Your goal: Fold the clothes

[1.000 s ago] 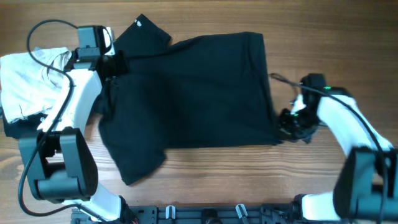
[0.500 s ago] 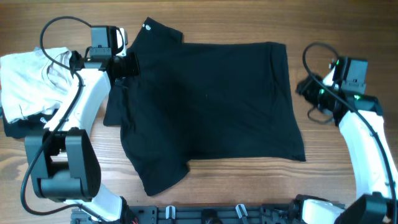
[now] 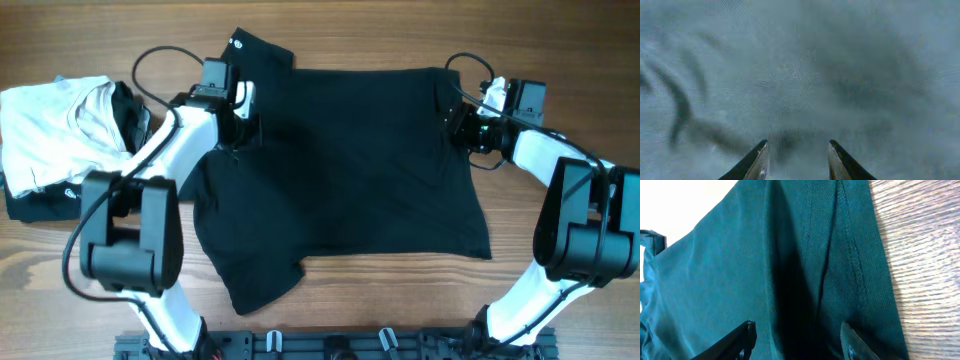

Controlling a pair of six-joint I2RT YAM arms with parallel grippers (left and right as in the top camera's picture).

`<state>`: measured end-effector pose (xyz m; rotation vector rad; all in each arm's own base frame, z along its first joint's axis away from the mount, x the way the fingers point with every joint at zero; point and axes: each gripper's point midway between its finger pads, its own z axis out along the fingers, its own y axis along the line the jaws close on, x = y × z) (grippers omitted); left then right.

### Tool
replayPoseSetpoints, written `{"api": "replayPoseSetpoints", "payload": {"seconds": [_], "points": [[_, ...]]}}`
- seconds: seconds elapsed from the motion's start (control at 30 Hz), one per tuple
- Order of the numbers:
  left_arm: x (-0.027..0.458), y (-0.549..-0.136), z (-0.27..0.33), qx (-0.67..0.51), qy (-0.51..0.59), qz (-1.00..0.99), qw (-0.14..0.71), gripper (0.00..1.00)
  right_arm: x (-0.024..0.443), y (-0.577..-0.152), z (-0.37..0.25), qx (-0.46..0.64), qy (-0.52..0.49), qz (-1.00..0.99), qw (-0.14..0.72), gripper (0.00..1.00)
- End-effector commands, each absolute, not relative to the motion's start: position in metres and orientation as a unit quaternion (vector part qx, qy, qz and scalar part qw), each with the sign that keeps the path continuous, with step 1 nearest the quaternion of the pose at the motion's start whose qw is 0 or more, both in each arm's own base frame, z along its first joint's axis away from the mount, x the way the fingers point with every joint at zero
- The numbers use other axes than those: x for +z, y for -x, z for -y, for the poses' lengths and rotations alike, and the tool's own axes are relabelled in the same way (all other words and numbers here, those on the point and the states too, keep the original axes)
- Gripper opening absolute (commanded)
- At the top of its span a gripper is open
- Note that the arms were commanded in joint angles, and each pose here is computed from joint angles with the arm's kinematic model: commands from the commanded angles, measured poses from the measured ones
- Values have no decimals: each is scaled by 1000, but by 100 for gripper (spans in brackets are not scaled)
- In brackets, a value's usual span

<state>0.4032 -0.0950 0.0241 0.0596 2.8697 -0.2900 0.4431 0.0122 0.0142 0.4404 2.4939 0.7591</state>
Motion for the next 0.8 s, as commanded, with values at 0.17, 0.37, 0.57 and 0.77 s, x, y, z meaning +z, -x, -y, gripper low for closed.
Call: {"api": "replayPoseSetpoints", "payload": {"seconds": [0.17,0.37,0.57,0.77], "points": [[-17,-396,100,-101,-31,-991,87,38,2,-455,-25,299,-137,-909,256,56],[-16,-398,100,-102,-32,-990,92,38,14,-461,-39,339,-131,-894,263,39],[-16,-398,100,-102,-32,-990,93,38,23,-466,-4,328,-157,-886,288,5],[-16,-399,100,-102,-32,-990,94,38,-2,-425,-8,312,-155,-915,202,23]]}}
